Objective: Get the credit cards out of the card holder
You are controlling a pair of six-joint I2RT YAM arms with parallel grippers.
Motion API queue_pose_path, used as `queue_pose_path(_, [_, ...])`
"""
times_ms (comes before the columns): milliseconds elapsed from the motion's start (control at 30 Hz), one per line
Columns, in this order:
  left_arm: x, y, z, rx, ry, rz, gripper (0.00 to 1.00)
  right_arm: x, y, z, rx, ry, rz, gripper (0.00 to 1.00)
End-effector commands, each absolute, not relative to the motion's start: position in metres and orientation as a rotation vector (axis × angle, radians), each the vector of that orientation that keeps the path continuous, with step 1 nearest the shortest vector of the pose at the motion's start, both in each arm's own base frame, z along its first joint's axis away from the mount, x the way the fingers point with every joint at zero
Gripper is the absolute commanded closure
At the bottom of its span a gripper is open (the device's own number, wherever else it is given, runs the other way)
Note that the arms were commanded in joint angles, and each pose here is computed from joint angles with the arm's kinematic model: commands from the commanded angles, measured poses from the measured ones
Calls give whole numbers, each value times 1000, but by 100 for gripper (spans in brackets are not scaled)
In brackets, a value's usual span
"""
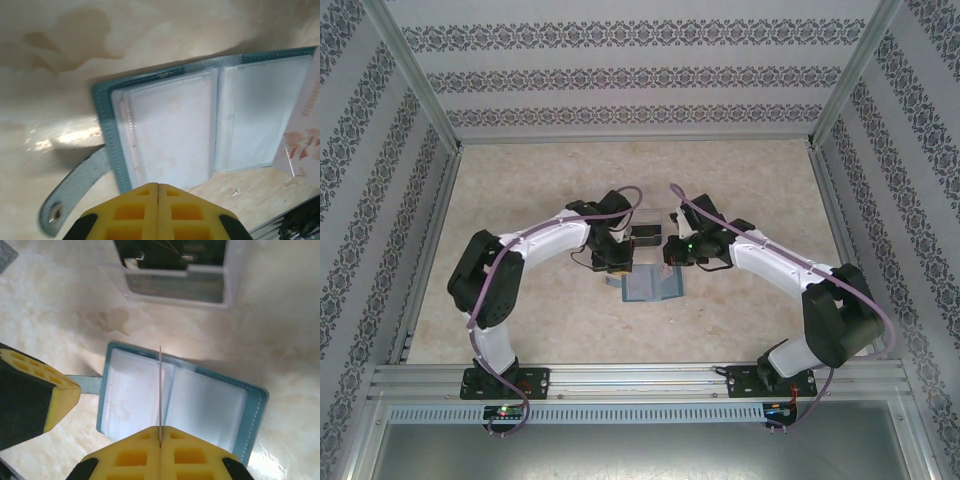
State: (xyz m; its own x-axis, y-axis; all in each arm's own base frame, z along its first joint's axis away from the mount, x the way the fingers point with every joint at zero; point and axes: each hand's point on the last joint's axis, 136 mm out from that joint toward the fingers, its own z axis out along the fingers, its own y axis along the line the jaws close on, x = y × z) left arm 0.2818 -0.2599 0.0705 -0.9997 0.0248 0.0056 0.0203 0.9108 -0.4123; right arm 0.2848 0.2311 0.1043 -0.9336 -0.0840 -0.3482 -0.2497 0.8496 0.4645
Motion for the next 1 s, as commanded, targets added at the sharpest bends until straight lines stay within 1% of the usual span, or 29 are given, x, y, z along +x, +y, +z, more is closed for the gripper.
queue_pose_path(0, [292, -242, 81, -9, -3146, 673, 100, 289, 230, 114, -524, 2648, 674, 96])
queue_pose_path(100, [295, -230, 86, 35, -3179, 698, 100, 295, 228, 120, -673, 2577, 660, 96])
queue_pose_path(267, [298, -210, 90, 102, -3220, 708, 100, 296, 229, 126, -1070, 2392, 564, 95])
queue_pose_path(500, [294, -197, 90, 160, -3231, 715, 100, 310, 232, 147, -1499, 2098, 384, 99])
queue_pose_path(700, [288, -192, 86, 195, -3226, 719, 100, 332, 235, 155, -1709, 1988, 266, 100])
queue_pose_path(967, [286, -186, 85, 225, -3229, 711, 100, 354, 247, 157, -1866, 1952, 265, 100])
